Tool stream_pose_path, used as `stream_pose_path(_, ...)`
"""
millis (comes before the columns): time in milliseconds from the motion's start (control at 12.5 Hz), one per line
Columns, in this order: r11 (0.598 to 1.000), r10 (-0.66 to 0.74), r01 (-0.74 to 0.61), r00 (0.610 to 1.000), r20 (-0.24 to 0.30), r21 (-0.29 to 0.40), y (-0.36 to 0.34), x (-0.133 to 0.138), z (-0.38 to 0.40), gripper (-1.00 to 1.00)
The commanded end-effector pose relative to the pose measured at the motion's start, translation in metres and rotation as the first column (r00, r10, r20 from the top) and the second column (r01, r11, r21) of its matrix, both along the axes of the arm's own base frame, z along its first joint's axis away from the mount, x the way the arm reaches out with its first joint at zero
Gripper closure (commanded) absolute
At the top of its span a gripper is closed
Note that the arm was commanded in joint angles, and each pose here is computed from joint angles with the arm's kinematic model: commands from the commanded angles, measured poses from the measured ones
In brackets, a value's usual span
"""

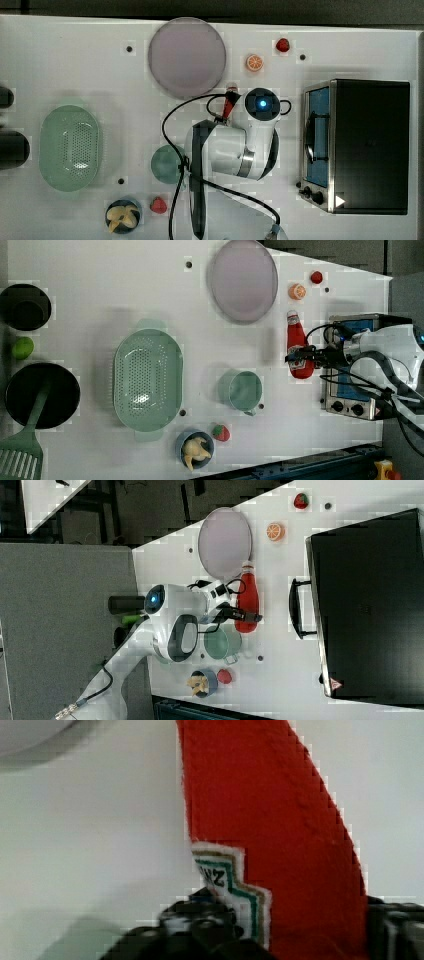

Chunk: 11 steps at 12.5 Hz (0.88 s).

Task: Pick ketchup from plate and place it on table.

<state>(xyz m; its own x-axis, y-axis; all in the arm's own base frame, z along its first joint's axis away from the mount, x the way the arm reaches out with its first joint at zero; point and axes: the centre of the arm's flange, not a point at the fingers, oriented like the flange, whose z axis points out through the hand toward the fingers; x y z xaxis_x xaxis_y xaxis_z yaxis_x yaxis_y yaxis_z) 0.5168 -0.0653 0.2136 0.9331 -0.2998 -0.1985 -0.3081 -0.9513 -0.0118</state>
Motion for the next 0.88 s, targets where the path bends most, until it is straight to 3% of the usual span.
stream_pose_path(80, 1.000, -0.020, 0.020, 0.997, 0.077, -0.008, 0.008, 0.018, 0.030, -0.89)
stream_pose_path(240, 1.000, -0.012, 0.013, 0.997, 0.076, -0.005, 0.011, 0.021, 0.053, -1.00)
stream_pose_path(480, 0.997, -0.067, 0.070, 0.983, 0.169, -0.012, 0.015, 0.042, 0.133, -1.00)
stream_pose_path(640, 0.980, -0.192, 0.198, 0.957, 0.216, -0.006, 0.021, 0.052, 0.200, -1.00)
stream_pose_path(720, 0.962, -0.264, 0.272, 0.938, 0.225, -0.002, 0.024, 0.053, 0.232, -1.00)
stream_pose_path(880, 0.919, -0.384, 0.393, 0.906, 0.181, -0.019, 0.026, 0.045, 0.285, -1.00)
